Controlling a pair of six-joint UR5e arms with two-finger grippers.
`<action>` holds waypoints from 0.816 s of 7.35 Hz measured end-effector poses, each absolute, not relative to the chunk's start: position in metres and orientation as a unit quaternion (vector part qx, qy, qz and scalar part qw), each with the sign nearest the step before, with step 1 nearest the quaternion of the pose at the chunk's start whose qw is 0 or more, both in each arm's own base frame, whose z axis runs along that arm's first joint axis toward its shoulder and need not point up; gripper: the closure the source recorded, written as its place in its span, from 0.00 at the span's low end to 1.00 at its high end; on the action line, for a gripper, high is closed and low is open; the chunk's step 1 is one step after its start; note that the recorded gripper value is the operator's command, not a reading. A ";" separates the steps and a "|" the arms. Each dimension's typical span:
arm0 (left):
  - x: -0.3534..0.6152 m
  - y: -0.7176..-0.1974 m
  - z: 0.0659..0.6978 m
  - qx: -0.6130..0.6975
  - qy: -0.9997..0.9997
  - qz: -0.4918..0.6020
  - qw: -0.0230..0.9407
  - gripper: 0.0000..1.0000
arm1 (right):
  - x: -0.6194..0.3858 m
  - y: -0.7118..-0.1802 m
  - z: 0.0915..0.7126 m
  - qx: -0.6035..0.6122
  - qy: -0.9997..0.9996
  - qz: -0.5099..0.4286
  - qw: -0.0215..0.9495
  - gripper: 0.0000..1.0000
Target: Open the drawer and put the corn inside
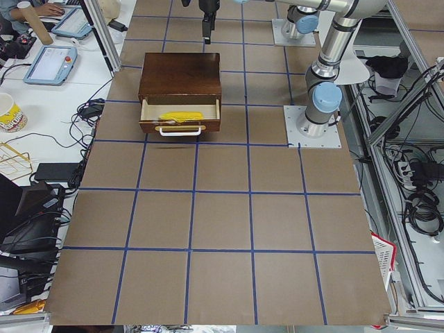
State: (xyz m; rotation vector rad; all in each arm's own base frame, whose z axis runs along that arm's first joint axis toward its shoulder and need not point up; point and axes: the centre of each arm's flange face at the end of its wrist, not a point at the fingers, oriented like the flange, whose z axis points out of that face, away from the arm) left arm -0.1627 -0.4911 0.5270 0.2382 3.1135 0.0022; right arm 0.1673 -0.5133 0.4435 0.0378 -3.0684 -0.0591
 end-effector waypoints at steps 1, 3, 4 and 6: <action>-0.165 -0.491 0.525 0.078 0.997 0.002 0.009 0.00 | 0.167 -0.513 0.443 0.012 -0.999 -0.019 0.036 0.00; -0.162 -0.497 0.522 0.073 0.997 -0.001 0.007 0.00 | 0.167 -0.513 0.443 0.012 -0.999 -0.019 0.037 0.00; -0.156 -0.501 0.522 0.066 0.998 -0.005 0.008 0.00 | 0.167 -0.513 0.443 0.012 -0.999 -0.019 0.037 0.00; -0.128 -0.511 0.525 0.036 0.999 -0.016 0.005 0.00 | 0.167 -0.513 0.443 0.012 -0.999 -0.019 0.037 0.00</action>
